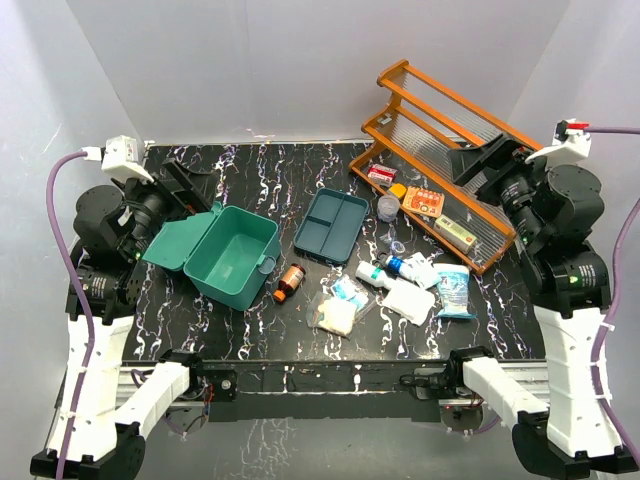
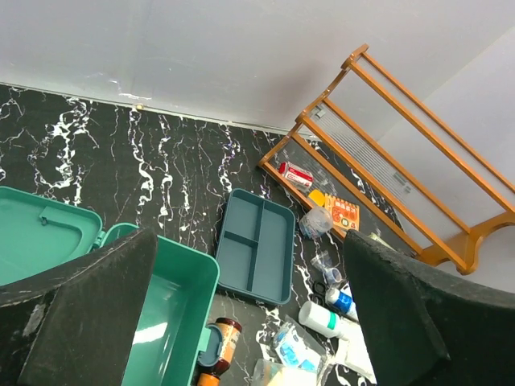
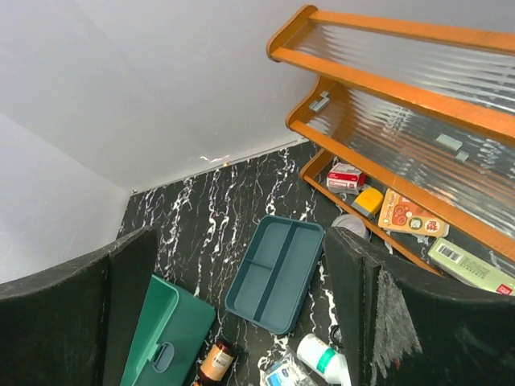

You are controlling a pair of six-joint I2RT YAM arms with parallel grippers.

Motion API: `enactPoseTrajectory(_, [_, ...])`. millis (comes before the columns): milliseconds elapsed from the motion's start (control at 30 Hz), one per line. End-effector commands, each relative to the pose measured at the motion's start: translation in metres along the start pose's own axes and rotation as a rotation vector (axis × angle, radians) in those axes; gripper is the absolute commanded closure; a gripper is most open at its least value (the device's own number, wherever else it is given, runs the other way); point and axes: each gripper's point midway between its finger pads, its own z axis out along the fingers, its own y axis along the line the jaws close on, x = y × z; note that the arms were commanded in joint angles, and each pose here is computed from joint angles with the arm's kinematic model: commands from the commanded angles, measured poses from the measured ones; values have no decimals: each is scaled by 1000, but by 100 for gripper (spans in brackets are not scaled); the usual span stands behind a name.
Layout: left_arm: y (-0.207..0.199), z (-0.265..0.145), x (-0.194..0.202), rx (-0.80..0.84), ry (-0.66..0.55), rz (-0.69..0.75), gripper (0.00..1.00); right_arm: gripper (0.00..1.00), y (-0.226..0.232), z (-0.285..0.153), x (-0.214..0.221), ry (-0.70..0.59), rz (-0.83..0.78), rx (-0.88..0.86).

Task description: Organize the medicine kit

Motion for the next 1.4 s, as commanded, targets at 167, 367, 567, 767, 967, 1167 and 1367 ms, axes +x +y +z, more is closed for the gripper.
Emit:
enactPoseTrajectory(167, [-1, -6, 10, 2, 34, -74, 1, 14, 10, 6, 7, 13, 6, -77])
enactPoseTrajectory(367, [20, -20, 62, -109, 205, -195, 1, 13, 9, 15, 27, 77, 3, -105])
enactPoseTrajectory(567, [93, -68, 130, -624, 385, -378, 1, 13, 2, 30, 53, 156, 7, -109])
enactPoseTrajectory(767, [115, -85, 164, -803, 465, -437, 1, 13, -15, 45, 84, 228, 29, -66])
enactPoseTrajectory(967, [134, -89, 197, -931, 524, -487, 1, 14, -33, 59, 113, 307, 57, -9])
enactPoseTrajectory(1167, [151, -55, 218, -888, 484, -466, 1, 16, -35, 69, 143, 394, 82, -22])
enactPoseTrajectory(1367, [161, -24, 219, -822, 442, -405, 8, 21, -45, 69, 164, 451, 81, 17])
